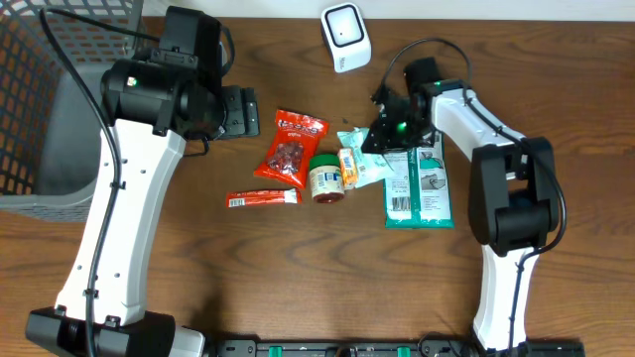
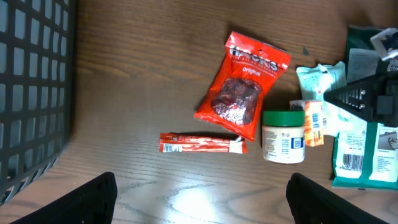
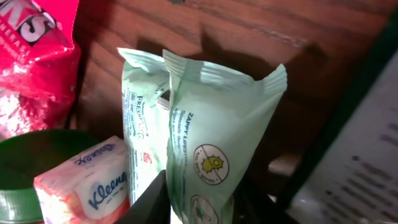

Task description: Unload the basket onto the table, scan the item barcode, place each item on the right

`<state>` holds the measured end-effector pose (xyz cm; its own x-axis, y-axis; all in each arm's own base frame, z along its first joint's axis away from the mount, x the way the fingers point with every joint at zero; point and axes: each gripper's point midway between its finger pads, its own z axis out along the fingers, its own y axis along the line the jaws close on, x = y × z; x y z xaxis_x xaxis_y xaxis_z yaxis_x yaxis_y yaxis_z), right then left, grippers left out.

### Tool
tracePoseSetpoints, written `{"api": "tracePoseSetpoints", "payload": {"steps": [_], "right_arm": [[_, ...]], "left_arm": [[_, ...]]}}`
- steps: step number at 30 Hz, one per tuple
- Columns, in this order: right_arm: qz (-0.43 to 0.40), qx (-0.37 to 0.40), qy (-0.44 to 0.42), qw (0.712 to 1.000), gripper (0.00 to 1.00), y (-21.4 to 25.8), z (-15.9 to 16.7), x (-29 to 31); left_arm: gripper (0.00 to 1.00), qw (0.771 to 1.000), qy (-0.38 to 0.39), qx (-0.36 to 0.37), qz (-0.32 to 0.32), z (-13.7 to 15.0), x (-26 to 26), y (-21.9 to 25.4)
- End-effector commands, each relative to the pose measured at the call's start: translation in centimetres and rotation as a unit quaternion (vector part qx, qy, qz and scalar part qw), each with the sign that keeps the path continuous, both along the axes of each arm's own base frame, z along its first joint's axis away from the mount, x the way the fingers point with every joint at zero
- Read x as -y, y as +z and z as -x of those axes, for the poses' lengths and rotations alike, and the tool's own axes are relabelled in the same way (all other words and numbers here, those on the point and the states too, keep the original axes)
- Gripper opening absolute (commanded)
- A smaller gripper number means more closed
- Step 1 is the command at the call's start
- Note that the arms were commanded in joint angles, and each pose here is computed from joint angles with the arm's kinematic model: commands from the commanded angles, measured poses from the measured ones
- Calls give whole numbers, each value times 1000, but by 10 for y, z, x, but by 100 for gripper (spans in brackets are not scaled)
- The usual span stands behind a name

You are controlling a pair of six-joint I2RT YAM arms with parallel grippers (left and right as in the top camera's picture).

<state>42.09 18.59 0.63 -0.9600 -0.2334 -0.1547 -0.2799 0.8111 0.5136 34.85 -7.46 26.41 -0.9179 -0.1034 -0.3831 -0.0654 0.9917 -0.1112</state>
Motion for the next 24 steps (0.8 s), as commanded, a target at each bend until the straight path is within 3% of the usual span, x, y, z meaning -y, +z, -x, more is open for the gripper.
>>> {"api": "tracePoseSetpoints", "payload": {"steps": [1,2,8,14,19,24], "right_arm": [[52,-9,-2,999,13,-19,6,2],[57,-7,-2,998,1,-20,6,2],[39,1,-1,999,1,-8,2,4],[-28,34,-18,999,1,55,-6,15],[-107,57,-26,992,1,117,-1,24],[-239,70,-2,969,1,174,13,20]], "left_arm": [[88,1000,-5,-1,-4,1,-1,-1],[87,1000,-5,-1,-4,1,-1,-1],[87,1000,-6,-1,-3,1,0,-1],[91,999,-19,10,26,-4,11,3],[92,992,-86,32,92,-10,41,13],[92,962,-185,62,191,-8,84,35]]}}
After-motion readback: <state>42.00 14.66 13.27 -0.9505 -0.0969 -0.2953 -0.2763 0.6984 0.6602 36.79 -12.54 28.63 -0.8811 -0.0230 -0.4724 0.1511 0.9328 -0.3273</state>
